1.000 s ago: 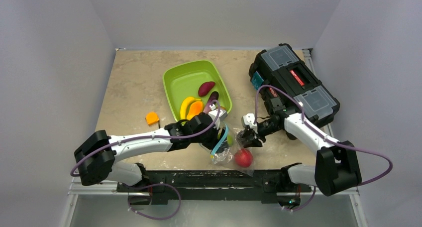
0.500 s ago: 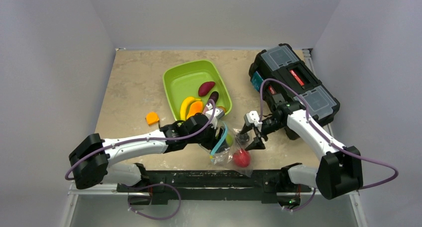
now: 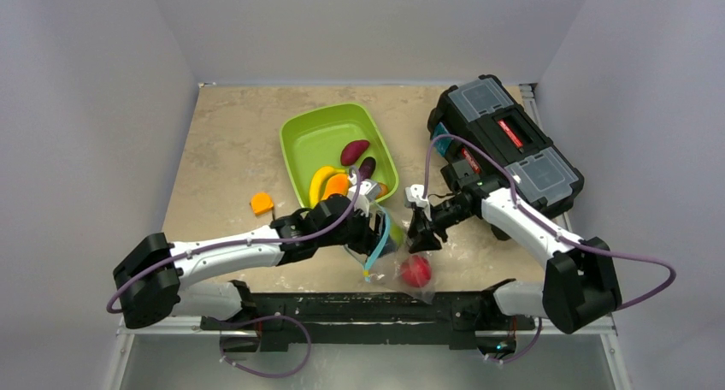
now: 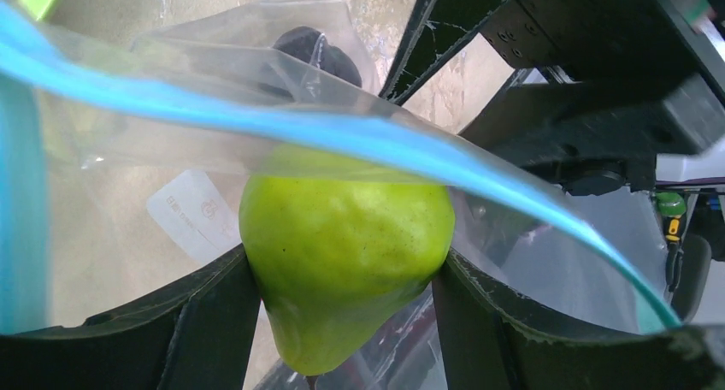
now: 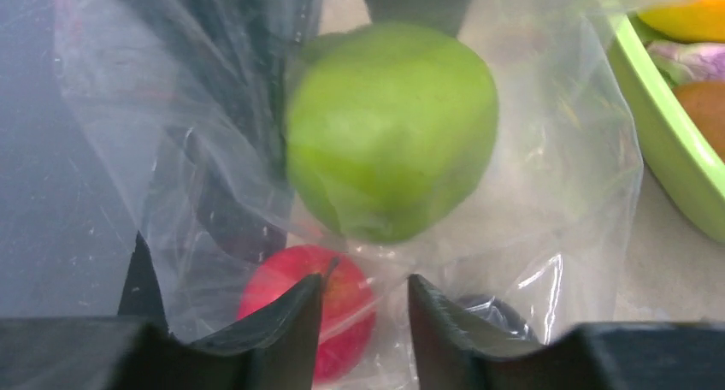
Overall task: Open the zip-top bag and remove the fake food
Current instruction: Pick up the fake fruit from the zipper food storage bag.
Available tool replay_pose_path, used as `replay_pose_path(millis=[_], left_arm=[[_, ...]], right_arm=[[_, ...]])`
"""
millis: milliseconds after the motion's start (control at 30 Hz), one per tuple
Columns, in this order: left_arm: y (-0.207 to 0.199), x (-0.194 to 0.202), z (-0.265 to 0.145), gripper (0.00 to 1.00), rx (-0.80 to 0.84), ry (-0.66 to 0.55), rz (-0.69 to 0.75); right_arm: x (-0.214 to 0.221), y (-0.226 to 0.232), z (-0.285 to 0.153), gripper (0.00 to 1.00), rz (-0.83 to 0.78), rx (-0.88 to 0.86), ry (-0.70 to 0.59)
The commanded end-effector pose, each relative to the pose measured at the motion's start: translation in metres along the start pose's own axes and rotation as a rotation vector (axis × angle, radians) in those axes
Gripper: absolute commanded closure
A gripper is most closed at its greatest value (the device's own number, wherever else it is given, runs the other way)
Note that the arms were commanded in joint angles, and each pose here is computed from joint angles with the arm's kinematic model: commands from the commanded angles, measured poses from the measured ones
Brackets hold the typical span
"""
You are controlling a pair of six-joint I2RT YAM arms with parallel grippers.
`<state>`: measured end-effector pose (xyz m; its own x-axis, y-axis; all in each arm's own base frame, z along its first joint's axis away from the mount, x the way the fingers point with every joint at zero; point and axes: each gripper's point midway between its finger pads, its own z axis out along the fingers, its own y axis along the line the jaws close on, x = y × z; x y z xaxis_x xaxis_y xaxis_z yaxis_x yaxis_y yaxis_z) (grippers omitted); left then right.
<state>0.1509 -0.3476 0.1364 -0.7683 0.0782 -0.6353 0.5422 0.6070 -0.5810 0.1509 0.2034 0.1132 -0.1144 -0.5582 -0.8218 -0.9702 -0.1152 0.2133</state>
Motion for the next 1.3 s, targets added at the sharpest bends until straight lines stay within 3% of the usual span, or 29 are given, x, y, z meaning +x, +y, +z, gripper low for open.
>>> replay_pose_path(millis=[0, 100, 133, 700, 867, 1033, 1267], left_arm=[[-0.011, -0.021, -0.01, 1.0, 0.047, -0.108, -0.039], [-0.009, -0.024, -0.016, 1.0, 0.041, -0.139, -0.046], [-0.008, -0.026, -0.018, 1.0, 0.038, -0.152, -0.051], [0.016, -0.073, -0.068, 1.0, 0.087, -0.373, -0.365], [0.029, -0.091, -0.081, 1.0, 0.058, -0.452, -0.511], [0.058, -0.116, -0.098, 1.0, -0.058, -0.509, -0.551], [0.123, -0.139, -0.089, 1.0, -0.253, -0.402, -0.545]], right_arm=[[-0.005, -0.02, -0.002, 0.72, 0.015, 0.091, 0.019], [-0.004, -0.022, -0.005, 0.99, 0.002, 0.117, 0.025], [-0.005, -0.022, -0.005, 1.0, -0.004, 0.121, 0.022], [-0.005, -0.033, -0.022, 1.0, -0.036, 0.249, -0.011], [-0.002, -0.032, -0.024, 1.0, -0.048, 0.263, -0.003], [-0.003, -0.037, -0.029, 1.0, -0.039, 0.302, -0.019], [0.0, -0.04, -0.036, 1.0, -0.035, 0.34, -0.028]])
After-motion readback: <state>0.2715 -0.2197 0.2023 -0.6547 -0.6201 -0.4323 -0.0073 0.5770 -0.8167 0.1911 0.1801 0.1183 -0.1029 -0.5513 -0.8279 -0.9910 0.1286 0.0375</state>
